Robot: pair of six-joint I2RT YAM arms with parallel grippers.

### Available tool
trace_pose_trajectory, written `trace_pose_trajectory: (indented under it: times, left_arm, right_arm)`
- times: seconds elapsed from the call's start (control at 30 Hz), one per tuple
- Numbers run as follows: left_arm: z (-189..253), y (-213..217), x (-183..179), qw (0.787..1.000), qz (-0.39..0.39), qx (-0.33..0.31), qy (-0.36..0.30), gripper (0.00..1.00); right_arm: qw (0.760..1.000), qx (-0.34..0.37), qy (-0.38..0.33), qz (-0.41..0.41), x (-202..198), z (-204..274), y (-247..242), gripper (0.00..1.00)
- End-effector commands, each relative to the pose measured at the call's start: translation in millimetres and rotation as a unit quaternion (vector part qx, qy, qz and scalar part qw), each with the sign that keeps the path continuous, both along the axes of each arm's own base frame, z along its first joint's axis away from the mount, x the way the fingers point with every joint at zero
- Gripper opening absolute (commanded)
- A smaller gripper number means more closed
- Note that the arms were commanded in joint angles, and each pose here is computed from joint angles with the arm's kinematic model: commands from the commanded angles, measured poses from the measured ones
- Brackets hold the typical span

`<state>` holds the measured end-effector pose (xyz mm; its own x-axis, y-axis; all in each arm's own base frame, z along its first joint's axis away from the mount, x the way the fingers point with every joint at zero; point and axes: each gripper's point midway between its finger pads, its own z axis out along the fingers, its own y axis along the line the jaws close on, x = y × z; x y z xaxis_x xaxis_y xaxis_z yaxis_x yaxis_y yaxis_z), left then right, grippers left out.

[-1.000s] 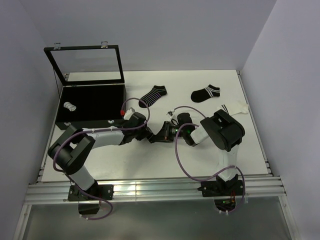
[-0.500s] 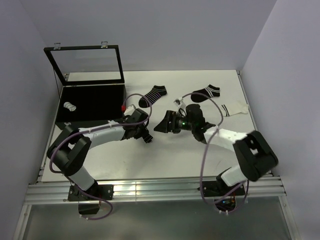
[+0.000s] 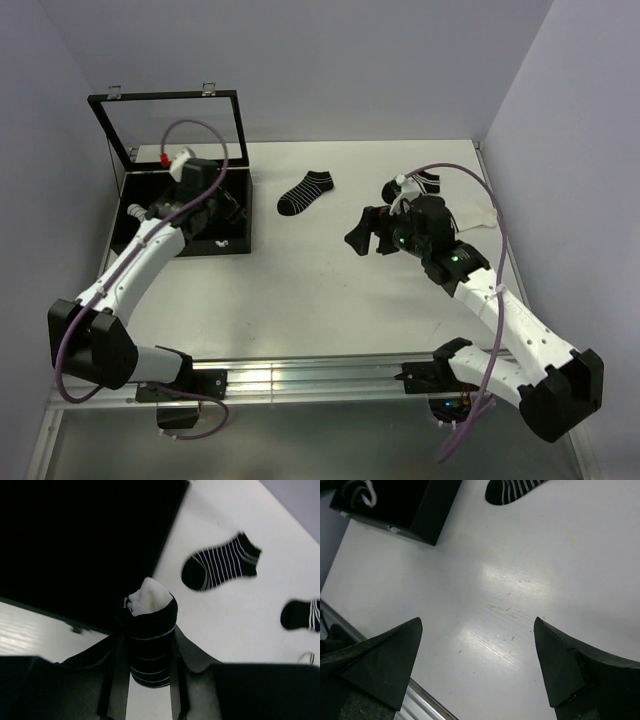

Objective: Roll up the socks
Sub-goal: Pick up the sock at the center of the board, then place the sock in the storage box.

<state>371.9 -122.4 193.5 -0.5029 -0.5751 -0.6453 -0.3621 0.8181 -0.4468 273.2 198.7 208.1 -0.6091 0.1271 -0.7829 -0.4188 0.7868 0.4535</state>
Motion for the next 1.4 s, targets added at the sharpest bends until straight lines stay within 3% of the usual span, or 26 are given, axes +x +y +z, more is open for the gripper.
trace_pose_trajectory:
  times: [0.0,0.27,0.5,0.9,1.37]
  left_arm:
    - [29.0,38.8,13.2,0.999,0.012,0.025,-0.018,0.00]
    - [37.0,140.4,66.2,0.996,0.078,-0.004,-0.039,0.00]
    - [-0.3,204.6,99.0,0.987,0.151,0.013,-0.043,0.00]
    - [-68.4,230.8,121.1,0.982,0.185,0.041,-0.003,0.00]
    - [-97.4,228.7,116.6,0.981,0.187,0.036,0.025,0.00]
  right_arm:
    - [0.996,-0.055,-0.043,-0.058,5.1,24.4,-34.8,1.00]
    - [0.984,-0.080,-0.094,-0.129,3.8,51.8,-68.6,1.00]
    - [0.978,-0.079,-0.118,-0.153,7.8,52.2,-76.8,1.00]
    - [0.975,-0.120,-0.089,-0.165,20.9,34.4,-81.0,1.00]
    - [0.976,-0.124,-0.087,-0.158,24.5,27.7,-78.6,1.00]
